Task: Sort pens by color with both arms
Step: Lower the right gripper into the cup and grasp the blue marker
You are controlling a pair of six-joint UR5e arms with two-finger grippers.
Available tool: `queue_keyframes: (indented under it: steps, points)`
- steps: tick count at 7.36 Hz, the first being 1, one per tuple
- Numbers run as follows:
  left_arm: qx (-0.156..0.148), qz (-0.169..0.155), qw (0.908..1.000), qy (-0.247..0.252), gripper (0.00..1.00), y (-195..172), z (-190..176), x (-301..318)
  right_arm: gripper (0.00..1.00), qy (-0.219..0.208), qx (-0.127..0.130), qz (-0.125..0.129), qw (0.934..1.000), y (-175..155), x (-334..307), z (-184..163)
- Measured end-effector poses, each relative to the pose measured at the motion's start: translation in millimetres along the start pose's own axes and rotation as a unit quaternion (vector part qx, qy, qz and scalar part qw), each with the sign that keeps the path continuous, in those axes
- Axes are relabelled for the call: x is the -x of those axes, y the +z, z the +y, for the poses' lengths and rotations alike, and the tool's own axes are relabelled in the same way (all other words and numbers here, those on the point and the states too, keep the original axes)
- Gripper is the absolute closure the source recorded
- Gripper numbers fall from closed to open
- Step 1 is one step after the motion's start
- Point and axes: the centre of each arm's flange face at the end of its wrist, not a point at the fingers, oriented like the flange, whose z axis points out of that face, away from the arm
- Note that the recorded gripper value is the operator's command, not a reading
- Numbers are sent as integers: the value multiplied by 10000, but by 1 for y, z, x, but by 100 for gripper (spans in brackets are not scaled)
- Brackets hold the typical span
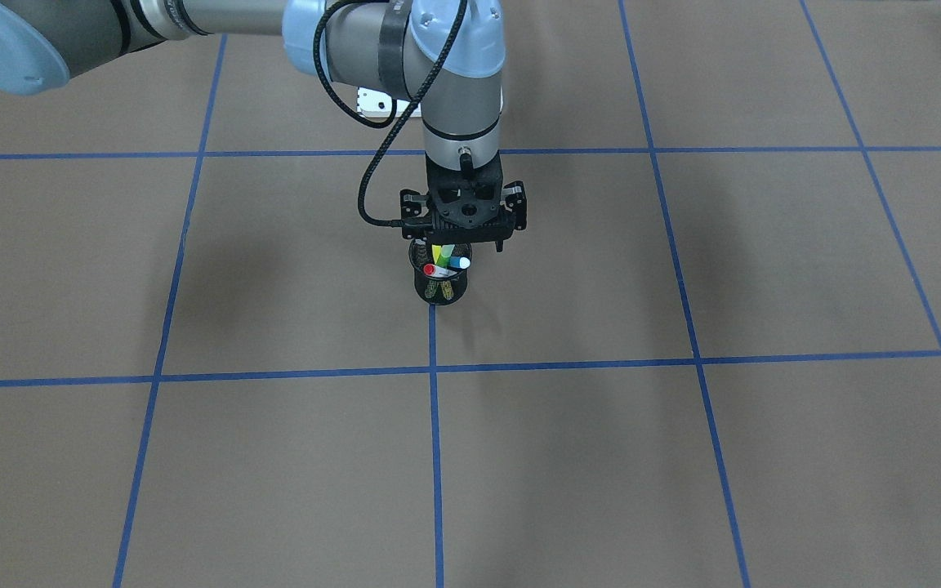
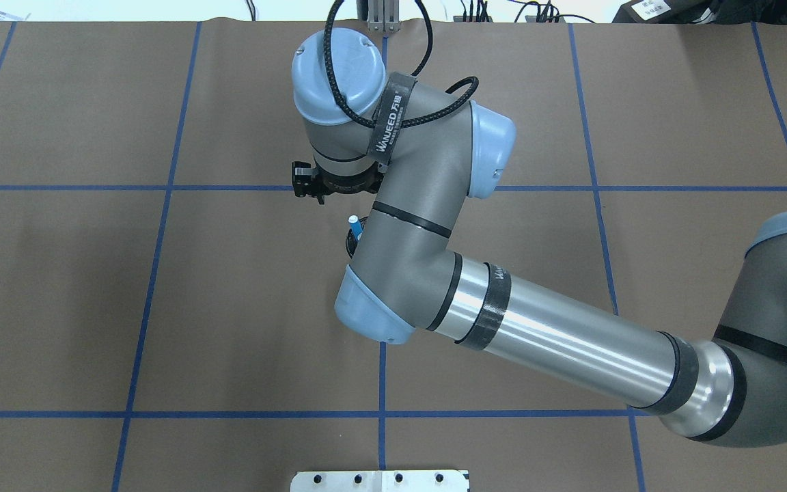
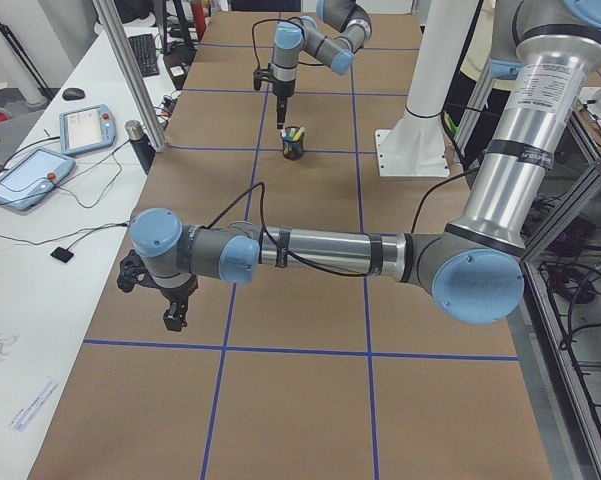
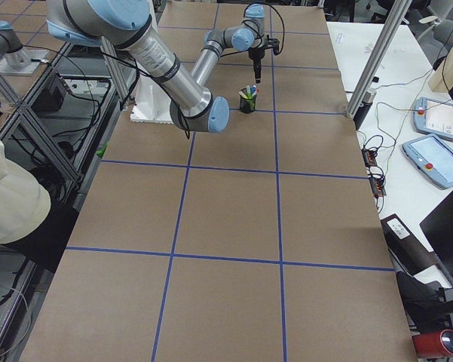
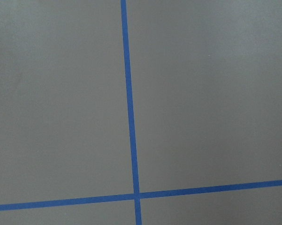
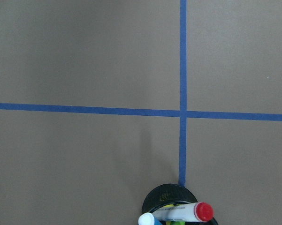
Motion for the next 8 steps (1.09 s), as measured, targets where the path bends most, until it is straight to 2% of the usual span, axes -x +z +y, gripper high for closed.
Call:
queue_keyframes:
  steps: [2,8]
  points:
    - [-2,0,10000,1,1,0,0,0,33,-66,0,94,9999,12,11,12]
    - [-1,0,10000,3,1,0,0,0,42,-122,3,322,9994,41,15,24]
